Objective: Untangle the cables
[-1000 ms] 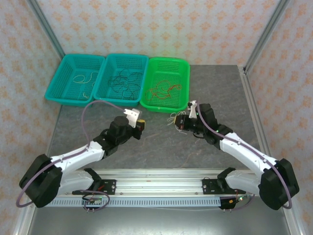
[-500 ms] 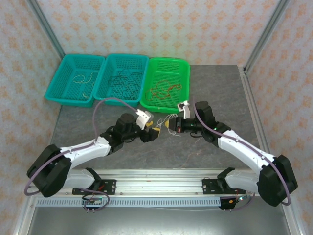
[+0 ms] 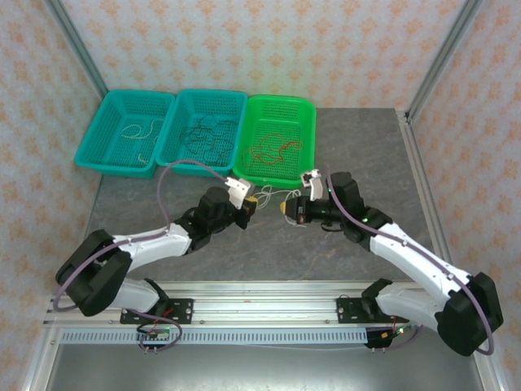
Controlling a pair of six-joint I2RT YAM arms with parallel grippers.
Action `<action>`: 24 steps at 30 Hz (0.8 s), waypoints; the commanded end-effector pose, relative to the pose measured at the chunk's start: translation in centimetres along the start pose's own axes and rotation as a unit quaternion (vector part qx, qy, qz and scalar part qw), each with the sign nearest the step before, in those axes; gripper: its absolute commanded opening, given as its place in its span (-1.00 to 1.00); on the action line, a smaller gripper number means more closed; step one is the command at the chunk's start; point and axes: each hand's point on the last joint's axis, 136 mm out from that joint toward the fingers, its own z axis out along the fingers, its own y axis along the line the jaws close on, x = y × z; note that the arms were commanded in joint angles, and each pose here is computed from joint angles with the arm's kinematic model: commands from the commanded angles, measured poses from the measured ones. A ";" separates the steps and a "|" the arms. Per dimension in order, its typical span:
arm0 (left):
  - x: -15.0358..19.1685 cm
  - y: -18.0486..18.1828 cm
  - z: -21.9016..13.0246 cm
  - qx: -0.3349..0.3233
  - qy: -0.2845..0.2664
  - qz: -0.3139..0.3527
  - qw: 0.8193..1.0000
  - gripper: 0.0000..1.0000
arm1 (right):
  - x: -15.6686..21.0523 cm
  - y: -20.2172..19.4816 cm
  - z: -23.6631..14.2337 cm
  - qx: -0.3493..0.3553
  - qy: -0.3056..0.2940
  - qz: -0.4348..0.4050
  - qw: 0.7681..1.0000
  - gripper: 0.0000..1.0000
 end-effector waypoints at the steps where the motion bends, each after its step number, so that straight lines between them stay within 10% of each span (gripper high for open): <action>1: 1.0 4.8 -2.0 -0.134 0.011 -0.011 0.991 -1.00 | -2.0 -6.1 -2.6 0.172 -0.074 0.006 0.982 -0.96; 8: 2.3 8.1 -5.7 -0.205 0.002 -0.048 0.978 -1.00 | -1.0 -17.4 -11.5 0.481 -0.149 0.098 0.858 -0.63; 15: 2.2 8.3 -6.7 -0.209 -0.002 -0.052 0.977 -1.00 | 0.6 -19.1 -12.1 0.501 -0.134 0.122 0.846 -0.63; 24: 4.9 13.8 -11.8 -0.306 -0.007 -0.208 0.929 -1.00 | 6.5 -25.6 -18.4 0.570 -0.183 0.355 0.718 -0.66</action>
